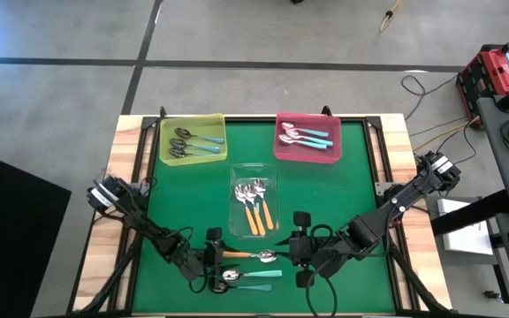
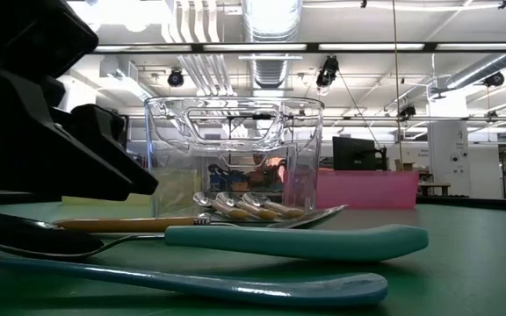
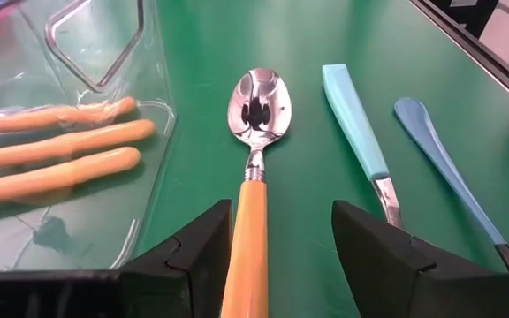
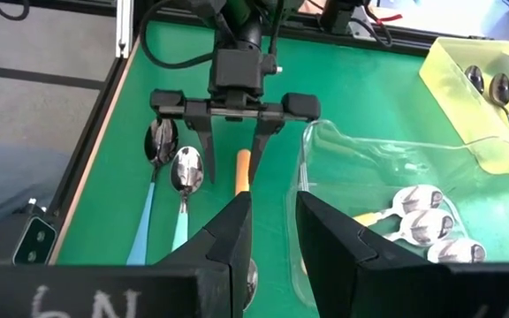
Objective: Sort silverware by color (type)
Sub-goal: Put the yellow spoon into the transparent bin
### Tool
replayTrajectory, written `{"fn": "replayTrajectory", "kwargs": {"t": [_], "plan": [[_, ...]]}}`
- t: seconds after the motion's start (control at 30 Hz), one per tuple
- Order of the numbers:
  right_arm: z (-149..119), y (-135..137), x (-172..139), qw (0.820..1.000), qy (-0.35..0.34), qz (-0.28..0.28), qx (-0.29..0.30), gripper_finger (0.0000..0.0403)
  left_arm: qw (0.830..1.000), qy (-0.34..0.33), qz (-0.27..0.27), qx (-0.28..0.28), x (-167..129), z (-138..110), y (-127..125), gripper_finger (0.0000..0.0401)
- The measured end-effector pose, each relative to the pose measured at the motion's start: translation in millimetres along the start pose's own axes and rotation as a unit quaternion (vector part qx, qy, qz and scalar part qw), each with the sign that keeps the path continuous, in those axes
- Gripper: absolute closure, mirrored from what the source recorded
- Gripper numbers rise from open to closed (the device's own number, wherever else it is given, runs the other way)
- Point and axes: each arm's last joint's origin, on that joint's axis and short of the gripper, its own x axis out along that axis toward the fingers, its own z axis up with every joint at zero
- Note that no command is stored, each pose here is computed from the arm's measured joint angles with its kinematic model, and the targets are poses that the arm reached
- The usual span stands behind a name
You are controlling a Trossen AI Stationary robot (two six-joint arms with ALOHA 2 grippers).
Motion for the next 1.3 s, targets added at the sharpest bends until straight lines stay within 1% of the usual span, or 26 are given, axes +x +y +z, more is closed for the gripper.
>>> {"fn": "replayTrajectory", "kwargs": {"t": [0.17, 0.33, 0.53, 0.93, 1.3], "plan": [[-1, 0, 0, 1.000, 0.005, -0.001, 0.002, 0.0319, 1.000, 0.000, 0.006, -0.002, 1, 0, 2, 0.0223], [-1, -1, 0, 1.000, 0.005, -0.002, 0.003, 0.0319, 1.000, 0.007, 0.000, -0.008, 5, 0, 6, 0.0223], [-1, -1, 0, 1.000, 0.005, -0.002, 0.006, 0.0319, 1.000, 0.021, 0.000, -0.012, 10, -6, 10, 0.0223], [-1, -1, 0, 1.000, 0.005, -0.002, 0.006, 0.0319, 1.000, 0.025, 0.008, -0.017, 12, -7, 14, 0.0224], [-1, -1, 0, 1.000, 0.005, -0.002, 0.006, 0.0319, 0.999, 0.037, -0.003, -0.028, 20, -10, 16, 0.0267]]}}
